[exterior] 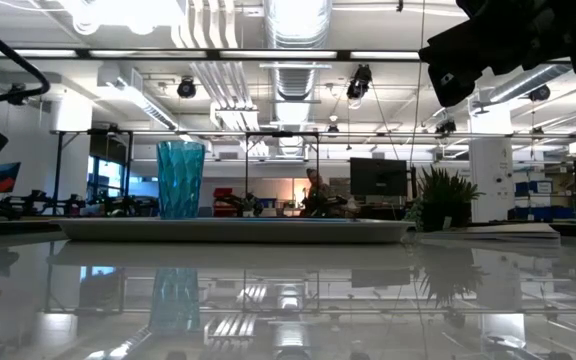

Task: Pick and place plate/cup/fork/spoon on tray
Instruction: Put the pink fork to the left side of the blue plate on the gray tray

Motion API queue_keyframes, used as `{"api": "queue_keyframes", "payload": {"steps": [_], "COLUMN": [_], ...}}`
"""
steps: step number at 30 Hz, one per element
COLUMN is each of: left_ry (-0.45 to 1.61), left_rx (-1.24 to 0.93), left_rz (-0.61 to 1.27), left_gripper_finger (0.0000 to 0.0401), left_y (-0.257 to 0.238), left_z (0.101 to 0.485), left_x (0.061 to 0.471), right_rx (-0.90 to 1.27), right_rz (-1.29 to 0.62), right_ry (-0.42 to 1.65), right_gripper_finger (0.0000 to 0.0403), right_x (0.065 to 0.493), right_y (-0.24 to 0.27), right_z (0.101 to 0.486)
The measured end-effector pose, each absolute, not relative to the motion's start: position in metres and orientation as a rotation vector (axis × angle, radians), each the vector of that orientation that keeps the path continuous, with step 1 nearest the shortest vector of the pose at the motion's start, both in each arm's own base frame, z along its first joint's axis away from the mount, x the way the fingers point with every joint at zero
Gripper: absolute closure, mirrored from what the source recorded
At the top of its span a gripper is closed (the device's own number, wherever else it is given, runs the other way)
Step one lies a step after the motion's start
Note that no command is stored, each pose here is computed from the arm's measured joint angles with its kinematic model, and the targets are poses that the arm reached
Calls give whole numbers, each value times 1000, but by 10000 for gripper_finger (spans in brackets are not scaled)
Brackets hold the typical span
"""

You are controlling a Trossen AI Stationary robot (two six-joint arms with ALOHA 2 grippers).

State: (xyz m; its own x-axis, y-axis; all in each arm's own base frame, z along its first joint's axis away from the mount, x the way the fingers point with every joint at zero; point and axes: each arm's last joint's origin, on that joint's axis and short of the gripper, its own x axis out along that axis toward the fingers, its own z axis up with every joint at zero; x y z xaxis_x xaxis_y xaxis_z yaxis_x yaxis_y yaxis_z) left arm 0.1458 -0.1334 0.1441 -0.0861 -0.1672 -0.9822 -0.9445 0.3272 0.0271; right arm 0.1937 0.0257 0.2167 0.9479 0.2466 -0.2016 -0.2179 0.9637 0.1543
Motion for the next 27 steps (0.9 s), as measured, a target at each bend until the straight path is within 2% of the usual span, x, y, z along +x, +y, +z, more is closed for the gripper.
{"api": "queue_keyframes", "payload": {"steps": [9, 12, 16, 20, 27], "left_ry": [1483, 1372, 1129, 976, 988], "left_rx": [-1104, -1116, -1053, -889, -719], "left_rz": [960, 913, 839, 815, 941], "left_gripper_finger": [400, 401, 401, 401, 401], "left_y": [-129, -126, -111, -81, -5], "left_z": [174, 195, 224, 243, 237], "left_x": [153, 170, 201, 227, 239], "right_rx": [111, 97, 64, 53, 32], "right_rz": [238, 237, 235, 237, 238], "right_ry": [219, 215, 199, 172, 170], "right_gripper_finger": [346, 346, 346, 346, 346], "right_x": [194, 194, 194, 194, 194], "right_y": [26, 26, 25, 25, 25], "right_z": [217, 217, 218, 221, 220]}}
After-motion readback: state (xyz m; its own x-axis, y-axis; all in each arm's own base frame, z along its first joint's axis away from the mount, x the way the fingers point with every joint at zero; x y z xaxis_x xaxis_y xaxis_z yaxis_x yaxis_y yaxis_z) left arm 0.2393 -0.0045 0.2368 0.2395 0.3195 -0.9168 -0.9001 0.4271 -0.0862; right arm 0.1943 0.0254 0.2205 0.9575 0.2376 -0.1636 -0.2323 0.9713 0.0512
